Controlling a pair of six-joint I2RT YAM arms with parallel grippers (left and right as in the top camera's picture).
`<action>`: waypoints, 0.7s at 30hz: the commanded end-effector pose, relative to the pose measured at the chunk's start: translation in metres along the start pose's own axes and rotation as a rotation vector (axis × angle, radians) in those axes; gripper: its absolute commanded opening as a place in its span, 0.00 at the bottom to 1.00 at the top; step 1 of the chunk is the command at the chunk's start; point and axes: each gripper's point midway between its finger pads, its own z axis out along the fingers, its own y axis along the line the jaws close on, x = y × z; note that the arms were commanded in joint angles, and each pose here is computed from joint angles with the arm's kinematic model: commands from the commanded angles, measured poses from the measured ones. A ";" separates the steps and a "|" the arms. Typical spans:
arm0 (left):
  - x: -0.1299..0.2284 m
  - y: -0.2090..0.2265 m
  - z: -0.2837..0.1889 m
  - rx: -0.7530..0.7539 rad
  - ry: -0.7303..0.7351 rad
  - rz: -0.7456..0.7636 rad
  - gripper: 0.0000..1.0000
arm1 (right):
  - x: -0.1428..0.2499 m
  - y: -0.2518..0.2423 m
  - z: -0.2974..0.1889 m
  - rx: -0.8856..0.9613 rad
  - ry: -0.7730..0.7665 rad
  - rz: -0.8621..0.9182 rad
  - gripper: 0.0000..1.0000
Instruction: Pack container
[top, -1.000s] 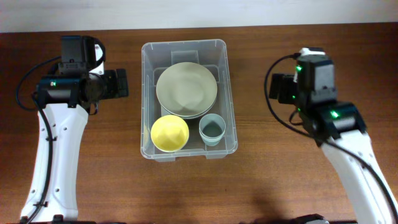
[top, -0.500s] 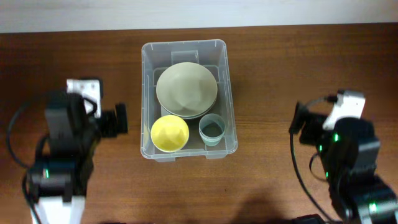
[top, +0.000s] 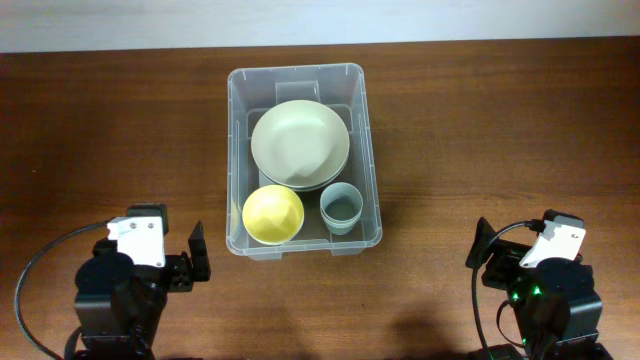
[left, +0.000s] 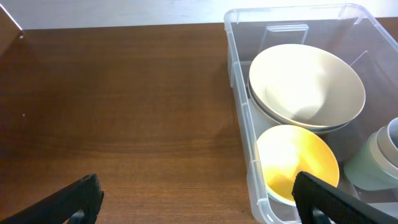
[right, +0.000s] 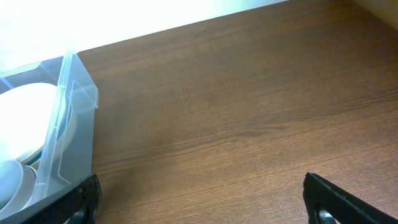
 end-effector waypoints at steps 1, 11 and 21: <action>0.004 -0.002 0.003 0.012 0.009 0.006 1.00 | 0.001 0.000 0.000 0.004 -0.004 0.008 0.99; 0.004 -0.002 0.003 0.012 0.009 0.006 1.00 | 0.001 0.000 0.000 0.003 -0.004 0.008 0.99; 0.004 -0.002 0.003 0.012 0.009 0.006 1.00 | 0.000 -0.004 -0.001 0.010 -0.033 -0.018 0.99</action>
